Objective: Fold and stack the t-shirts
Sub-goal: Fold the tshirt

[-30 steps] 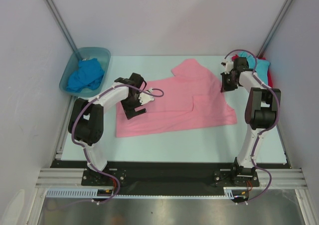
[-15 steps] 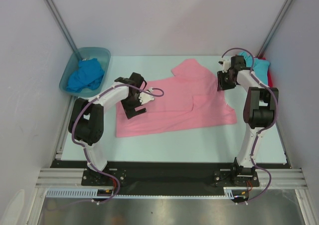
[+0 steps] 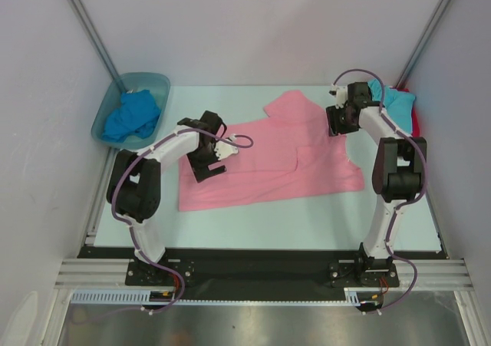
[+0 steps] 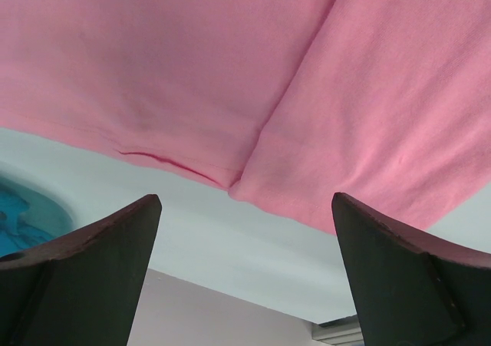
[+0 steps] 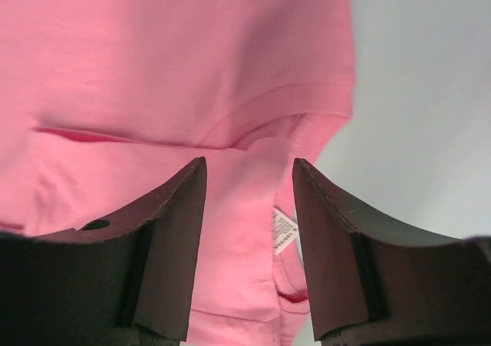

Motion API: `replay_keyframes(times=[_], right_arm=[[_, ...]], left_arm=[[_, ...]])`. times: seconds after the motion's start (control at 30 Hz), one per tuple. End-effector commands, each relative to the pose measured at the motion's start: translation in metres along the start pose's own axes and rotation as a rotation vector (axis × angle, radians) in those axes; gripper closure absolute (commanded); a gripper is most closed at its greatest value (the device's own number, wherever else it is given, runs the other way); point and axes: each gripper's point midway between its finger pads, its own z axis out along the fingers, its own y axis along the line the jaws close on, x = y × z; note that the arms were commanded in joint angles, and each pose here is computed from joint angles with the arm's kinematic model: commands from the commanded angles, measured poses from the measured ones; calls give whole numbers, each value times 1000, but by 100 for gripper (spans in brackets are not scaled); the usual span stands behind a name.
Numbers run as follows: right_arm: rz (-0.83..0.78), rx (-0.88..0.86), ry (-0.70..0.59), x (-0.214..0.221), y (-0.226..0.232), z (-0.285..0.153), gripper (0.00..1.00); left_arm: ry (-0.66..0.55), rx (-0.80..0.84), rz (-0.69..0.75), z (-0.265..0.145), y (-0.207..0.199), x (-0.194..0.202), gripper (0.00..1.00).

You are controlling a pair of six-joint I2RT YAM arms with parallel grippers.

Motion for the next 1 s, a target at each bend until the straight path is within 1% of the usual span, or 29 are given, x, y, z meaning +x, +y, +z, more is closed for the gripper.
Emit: replay_keyframes(times=[0.0,0.17,0.27,0.3,0.43,0.6,0.8,0.97], right_arm=[[-106,11,-187,-59,25,-46,47],[-150,-10,-202,-69,48,-50,48],[-169,-62,-154,-59,67,-41,50],[-174,-79,-116,-49,73,-33,52],[-196,-105,-38,-25,88,-13,54],[-224,-150,7,-8,111,-4,58],[-262,-175,33,-1,130,1,59],[-292,-182,46,3,141,3,56]], left_arm=[[-35,-12,7,-7,4,-13,0],[-40,-13,3,-9,4,-14,0],[-40,-15,6,-9,4,-13,0],[-37,-17,5,-9,4,-12,0],[-45,-20,5,-11,4,-14,0],[-43,-16,6,-11,2,-12,0],[-43,-14,6,-10,1,-11,0],[-46,-16,4,-11,0,-11,0]])
